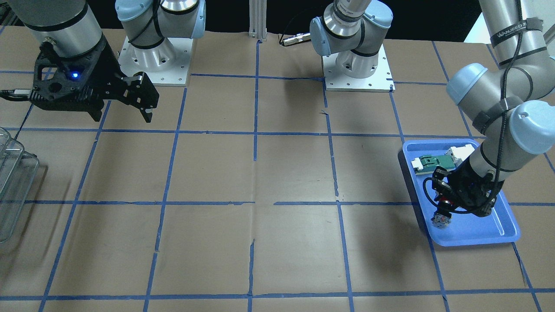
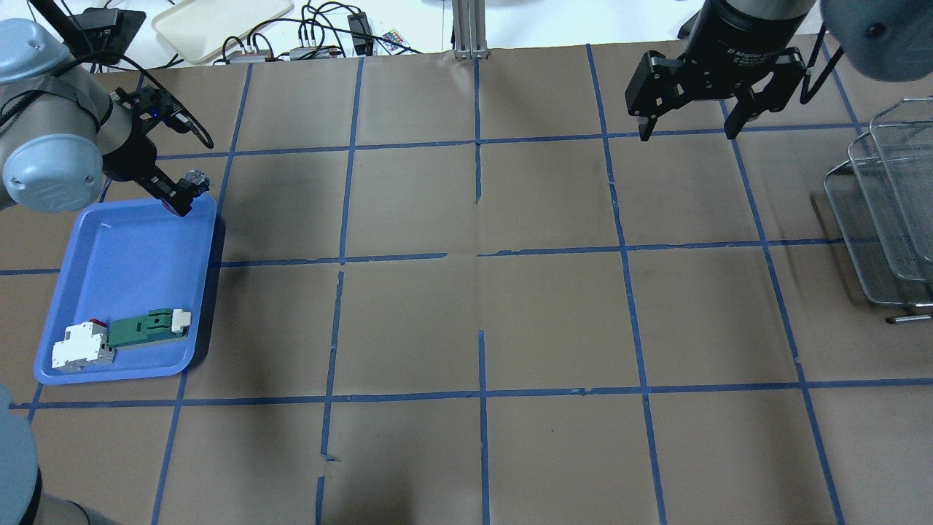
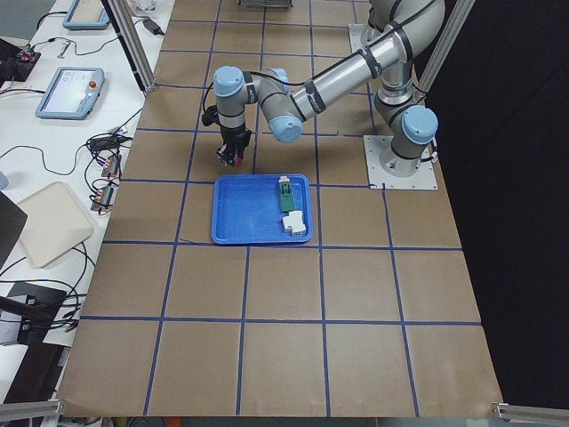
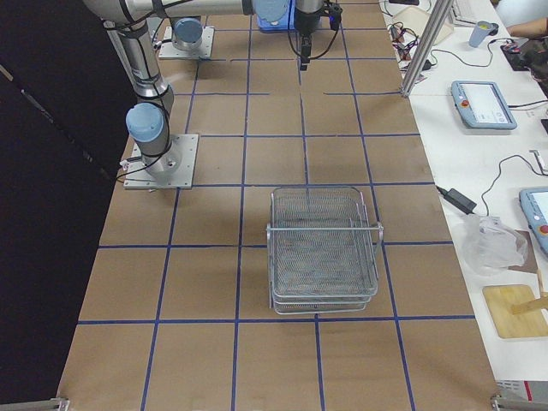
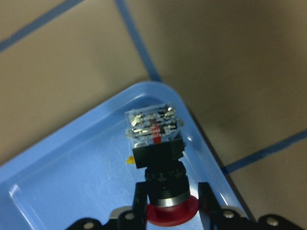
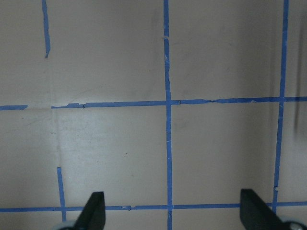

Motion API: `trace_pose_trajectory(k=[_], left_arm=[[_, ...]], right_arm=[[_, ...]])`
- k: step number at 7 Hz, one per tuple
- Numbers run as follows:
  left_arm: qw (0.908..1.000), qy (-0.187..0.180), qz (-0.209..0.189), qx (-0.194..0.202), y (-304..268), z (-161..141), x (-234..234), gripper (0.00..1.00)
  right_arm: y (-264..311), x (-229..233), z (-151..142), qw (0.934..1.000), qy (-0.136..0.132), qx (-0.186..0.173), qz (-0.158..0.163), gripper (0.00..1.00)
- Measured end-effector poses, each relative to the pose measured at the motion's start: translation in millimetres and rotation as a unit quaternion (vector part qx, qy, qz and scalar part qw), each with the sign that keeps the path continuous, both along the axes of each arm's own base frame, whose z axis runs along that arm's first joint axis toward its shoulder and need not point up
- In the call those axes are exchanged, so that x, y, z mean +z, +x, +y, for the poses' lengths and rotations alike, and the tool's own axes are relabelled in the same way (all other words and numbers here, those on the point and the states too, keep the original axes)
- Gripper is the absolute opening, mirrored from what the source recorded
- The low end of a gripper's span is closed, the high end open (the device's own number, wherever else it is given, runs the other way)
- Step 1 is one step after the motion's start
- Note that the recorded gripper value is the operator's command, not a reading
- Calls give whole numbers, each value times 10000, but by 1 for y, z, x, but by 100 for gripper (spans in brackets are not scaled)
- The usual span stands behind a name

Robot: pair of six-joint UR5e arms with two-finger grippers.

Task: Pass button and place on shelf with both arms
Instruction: 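Lift the button with the left gripper and carry it toward the right gripper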

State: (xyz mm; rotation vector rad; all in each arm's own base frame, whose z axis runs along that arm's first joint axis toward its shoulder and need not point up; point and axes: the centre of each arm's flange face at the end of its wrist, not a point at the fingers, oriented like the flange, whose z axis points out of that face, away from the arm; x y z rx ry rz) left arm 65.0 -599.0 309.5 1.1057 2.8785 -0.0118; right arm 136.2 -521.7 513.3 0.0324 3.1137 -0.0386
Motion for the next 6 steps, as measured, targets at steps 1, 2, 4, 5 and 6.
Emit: trace_pose_trajectory(k=[1,2,4,5,6], left_arm=[[9978,30,58,-662,-39,-6,24,0],[9905,-26,106,-1374,-93,-11,50,0],[9612,-332,629,-2665,-207,-8,86,0],[9432,-514,1164,-3068,-249,-3,94,0],[9226,-700,1783,-3349,-287,5,100,0]], right_arm=[[-3,14,-2,9999,-67,-56,-127,100],[-17,23,-5,9997,-38,-101,-210,100],[-65,25,-10,9958,108,339,-843,100],[-83,26,-10,9886,45,929,-1180,100],[-93,26,-5,9760,-15,1763,-1280,100]])
